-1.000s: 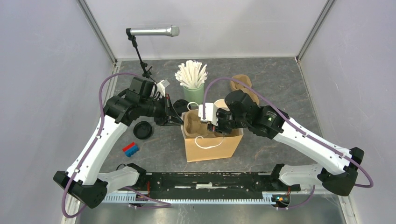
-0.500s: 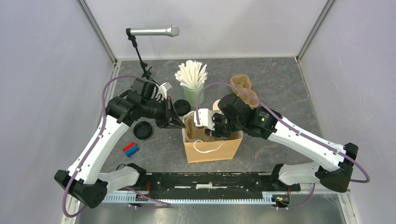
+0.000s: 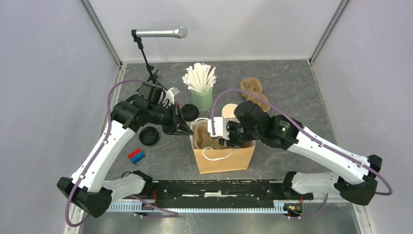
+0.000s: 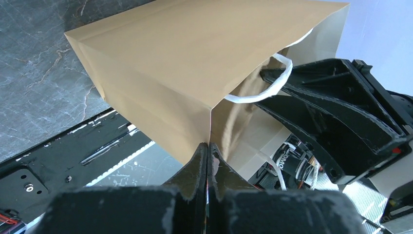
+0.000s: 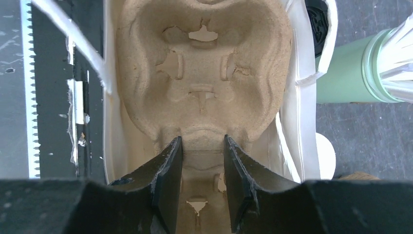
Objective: Pack the takeout coffee
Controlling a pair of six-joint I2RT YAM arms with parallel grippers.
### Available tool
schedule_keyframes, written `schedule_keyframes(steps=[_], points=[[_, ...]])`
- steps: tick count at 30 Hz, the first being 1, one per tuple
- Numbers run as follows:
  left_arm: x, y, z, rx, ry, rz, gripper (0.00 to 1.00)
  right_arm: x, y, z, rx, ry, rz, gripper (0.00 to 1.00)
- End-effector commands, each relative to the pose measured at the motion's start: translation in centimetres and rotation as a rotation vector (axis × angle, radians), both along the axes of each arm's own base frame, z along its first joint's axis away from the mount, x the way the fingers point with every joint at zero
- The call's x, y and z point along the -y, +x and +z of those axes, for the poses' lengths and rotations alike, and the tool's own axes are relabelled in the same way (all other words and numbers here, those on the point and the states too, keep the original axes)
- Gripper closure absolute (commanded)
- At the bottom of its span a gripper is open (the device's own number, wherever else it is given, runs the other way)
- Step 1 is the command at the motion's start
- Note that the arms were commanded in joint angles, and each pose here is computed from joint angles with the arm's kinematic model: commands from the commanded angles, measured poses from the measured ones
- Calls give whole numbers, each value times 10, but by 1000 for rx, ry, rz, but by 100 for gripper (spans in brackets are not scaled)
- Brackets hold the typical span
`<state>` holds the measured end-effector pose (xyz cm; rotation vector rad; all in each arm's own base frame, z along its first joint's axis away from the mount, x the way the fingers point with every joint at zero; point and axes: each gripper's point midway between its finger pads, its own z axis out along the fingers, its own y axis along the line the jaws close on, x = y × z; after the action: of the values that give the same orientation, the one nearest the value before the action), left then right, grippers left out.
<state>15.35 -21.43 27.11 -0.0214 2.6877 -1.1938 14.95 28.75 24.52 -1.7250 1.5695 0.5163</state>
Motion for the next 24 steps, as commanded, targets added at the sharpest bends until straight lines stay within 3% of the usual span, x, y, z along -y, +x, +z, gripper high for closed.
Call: schedule_keyframes(steps=[1,16,24], points=[[1,-3,8,28,-17,-20,98,7,-15,0,-10,6,59,60],[2,-6,8,23,-29,-34,97,11,-2,-40,7,-157,44,60],[2,-8,10,25,-36,-43,91,10,2,-48,6,-165,20,48]])
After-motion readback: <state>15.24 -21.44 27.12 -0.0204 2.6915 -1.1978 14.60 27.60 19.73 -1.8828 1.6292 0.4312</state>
